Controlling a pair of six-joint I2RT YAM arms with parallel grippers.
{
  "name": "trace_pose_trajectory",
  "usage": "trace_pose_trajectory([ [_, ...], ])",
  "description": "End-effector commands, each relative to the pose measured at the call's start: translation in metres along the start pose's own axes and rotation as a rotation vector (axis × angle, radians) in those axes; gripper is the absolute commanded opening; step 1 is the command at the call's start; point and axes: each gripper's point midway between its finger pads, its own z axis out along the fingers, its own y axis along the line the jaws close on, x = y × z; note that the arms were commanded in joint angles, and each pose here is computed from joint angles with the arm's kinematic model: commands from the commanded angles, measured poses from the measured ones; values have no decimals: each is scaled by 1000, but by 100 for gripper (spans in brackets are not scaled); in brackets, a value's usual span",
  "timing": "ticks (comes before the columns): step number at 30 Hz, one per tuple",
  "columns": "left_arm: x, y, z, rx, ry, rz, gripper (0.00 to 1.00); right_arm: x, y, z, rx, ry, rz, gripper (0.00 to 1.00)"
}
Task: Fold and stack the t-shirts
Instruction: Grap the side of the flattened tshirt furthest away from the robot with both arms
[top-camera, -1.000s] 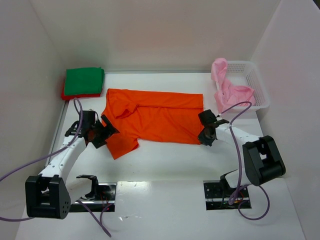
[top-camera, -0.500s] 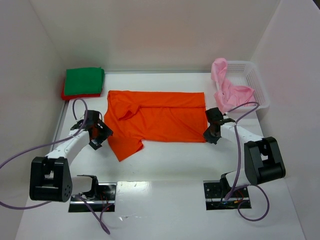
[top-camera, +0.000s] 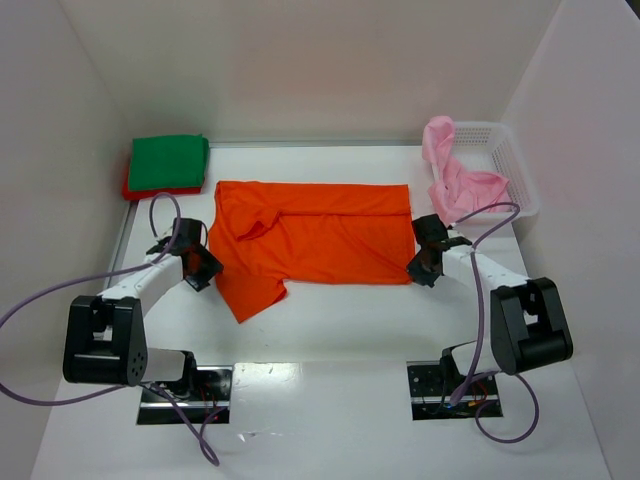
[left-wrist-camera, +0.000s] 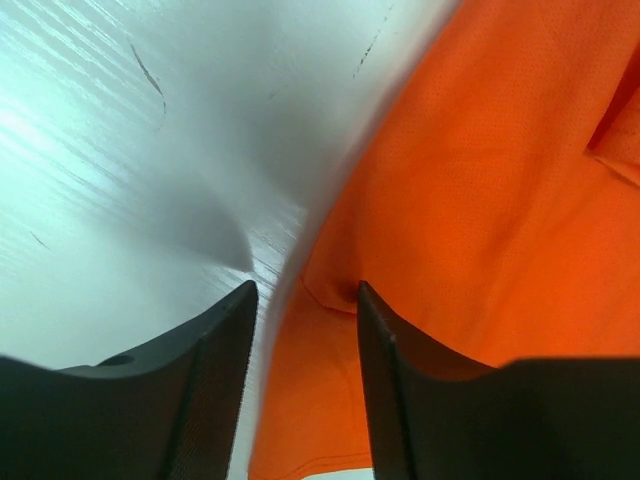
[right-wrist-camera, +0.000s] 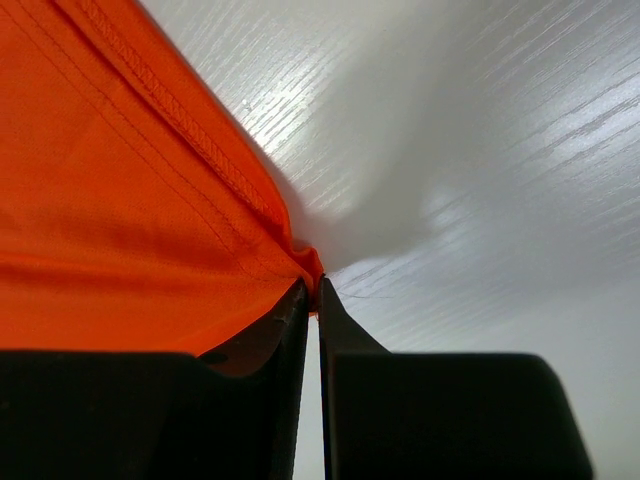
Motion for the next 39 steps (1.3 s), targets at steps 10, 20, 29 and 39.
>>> trace_pose_trajectory([
  [10,-10,-12,9,13,-14,5,0,-16,8,-9,-45,-60,19,12],
  [20,-35,-1,-8,-25,-89,-26,0,-17,0,-11,-17,-67,69,12],
  [29,-36,8,-8,-47,-81,-12,0,-14,-8,-14,-16,-71,88,8],
  [39,-39,-7,-20,32,-73,51,0,-18,-2,-27,-76,-90,101,0],
])
